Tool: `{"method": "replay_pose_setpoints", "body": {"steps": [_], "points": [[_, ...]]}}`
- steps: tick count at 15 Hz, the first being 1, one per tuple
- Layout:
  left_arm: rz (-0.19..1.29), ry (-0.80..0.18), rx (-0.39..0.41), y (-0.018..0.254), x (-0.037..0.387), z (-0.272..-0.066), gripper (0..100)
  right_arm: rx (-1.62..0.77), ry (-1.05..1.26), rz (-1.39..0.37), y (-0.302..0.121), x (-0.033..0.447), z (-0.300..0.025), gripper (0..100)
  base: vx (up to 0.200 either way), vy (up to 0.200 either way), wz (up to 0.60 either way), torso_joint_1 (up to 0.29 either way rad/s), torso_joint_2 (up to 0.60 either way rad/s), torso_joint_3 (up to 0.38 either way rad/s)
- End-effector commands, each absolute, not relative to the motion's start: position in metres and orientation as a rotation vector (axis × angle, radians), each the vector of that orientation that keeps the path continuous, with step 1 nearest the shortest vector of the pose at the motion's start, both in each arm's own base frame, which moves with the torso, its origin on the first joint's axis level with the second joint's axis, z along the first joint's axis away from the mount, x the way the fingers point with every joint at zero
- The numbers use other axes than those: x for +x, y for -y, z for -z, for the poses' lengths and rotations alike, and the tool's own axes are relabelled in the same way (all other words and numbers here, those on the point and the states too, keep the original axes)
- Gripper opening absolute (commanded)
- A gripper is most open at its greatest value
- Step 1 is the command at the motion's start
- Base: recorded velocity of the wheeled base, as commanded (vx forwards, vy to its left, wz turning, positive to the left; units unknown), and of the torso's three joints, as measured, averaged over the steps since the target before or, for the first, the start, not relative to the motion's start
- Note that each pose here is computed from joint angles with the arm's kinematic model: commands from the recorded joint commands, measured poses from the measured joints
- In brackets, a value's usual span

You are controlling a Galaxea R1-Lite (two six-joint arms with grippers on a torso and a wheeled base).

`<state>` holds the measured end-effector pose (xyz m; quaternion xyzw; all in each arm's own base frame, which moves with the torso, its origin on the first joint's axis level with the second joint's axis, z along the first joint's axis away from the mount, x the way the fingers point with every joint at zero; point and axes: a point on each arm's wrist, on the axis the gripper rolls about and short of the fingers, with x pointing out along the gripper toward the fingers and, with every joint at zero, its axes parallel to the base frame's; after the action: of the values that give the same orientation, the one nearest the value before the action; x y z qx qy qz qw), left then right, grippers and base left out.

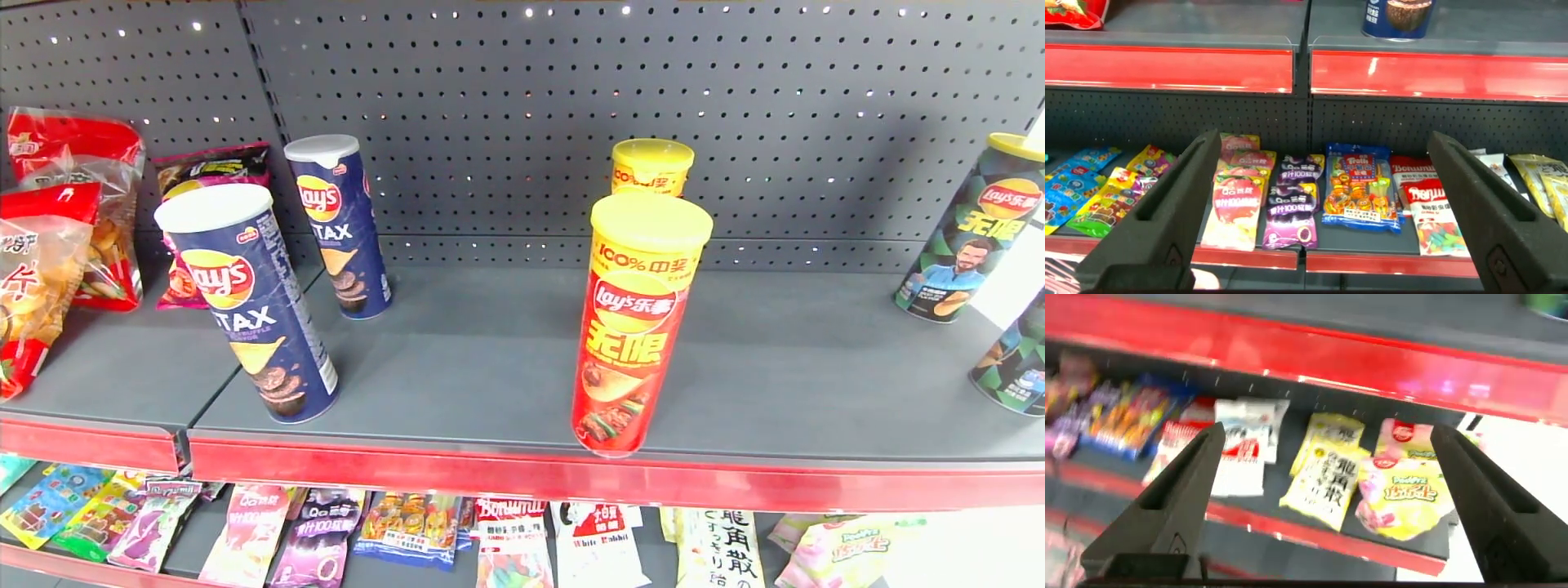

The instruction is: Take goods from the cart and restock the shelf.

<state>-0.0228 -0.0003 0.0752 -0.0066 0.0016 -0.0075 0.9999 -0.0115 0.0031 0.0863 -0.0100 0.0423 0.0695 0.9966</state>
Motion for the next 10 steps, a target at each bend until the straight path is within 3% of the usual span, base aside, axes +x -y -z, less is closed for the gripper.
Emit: {"method": "replay_pose_setpoints", "body": {"steps": [1, 2, 3, 10], "points": [[0.015, -0.003, -0.014, 0.0003, -0.0228, -0.0752, 100, 0.004, 0.014, -0.074, -0.0024, -0.0202, -0.0811, 100, 0.0, 0.0, 0.0, 0.0, 0.0, 0.0], [0.015, -0.003, -0.014, 0.0003, -0.0228, -0.0752, 100, 0.004, 0.014, -0.074, -0.0024, -0.0202, -0.0811, 100, 0.0, 0.0, 0.0, 0.0, 0.0, 0.0], [0.015, -0.003, -0.014, 0.0003, -0.0228, -0.0752, 100, 0.024, -0.01, 0.042, 0.0009, -0.0229, -0.0746, 100, 0.0, 0.0, 0.0, 0.0, 0.0, 0.0], [0.015, -0.003, -0.014, 0.0003, -0.0228, -0.0752, 100, -0.009, -0.006, 0.017, 0.0003, -0.0227, -0.075, 100, 0.0, 0.0, 0.0, 0.0, 0.0, 0.0]]}}
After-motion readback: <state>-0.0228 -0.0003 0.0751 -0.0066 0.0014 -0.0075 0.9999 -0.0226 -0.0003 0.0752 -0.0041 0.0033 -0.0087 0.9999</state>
